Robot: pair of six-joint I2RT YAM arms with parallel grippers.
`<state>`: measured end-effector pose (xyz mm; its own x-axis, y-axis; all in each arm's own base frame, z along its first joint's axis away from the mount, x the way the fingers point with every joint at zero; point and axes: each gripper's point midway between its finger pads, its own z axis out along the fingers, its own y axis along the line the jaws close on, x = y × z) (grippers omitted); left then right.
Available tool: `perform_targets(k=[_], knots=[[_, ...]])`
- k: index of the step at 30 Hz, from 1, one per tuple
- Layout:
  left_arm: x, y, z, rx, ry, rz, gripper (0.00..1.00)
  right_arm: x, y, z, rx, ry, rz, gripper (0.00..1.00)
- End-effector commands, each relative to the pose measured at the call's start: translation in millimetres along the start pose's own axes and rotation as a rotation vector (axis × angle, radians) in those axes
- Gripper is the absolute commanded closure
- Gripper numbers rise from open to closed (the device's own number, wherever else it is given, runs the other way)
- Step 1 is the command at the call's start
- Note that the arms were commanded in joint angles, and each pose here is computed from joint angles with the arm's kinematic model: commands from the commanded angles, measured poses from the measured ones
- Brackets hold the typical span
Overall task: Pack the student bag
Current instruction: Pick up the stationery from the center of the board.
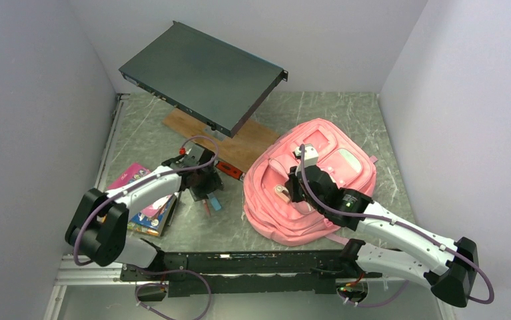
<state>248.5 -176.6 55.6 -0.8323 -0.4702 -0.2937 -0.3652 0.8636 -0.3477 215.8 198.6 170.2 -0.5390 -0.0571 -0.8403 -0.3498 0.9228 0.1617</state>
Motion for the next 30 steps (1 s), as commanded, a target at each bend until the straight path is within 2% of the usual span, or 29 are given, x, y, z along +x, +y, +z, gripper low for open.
perform_targets(k=[1, 4, 9, 16, 30], knots=[[-1.4, -20.8, -3.1, 0.007, 0.047, -0.037, 0.36, -31.9, 14.4, -5.0, -0.057, -0.108, 0.065, 1.0], [-0.1, -16.2, 0.5, -0.044, 0.055, -0.06, 0.38, -32.7, 14.9, -4.8, -0.057, -0.108, 0.064, 1.0], [3.3, -6.3, 3.4, -0.102, 0.058, -0.115, 0.48, -32.3, 13.5, -6.5, -0.056, -0.112, 0.067, 1.0], [16.3, -5.9, 17.5, -0.108, 0.12, -0.146, 0.43, -31.2, 15.2, -5.8, -0.066, -0.112, 0.074, 1.0], [30.4, 19.8, 32.3, -0.209, 0.143, -0.194, 0.46, -27.6, 17.5, -3.8, -0.077, -0.104, 0.077, 1.0]])
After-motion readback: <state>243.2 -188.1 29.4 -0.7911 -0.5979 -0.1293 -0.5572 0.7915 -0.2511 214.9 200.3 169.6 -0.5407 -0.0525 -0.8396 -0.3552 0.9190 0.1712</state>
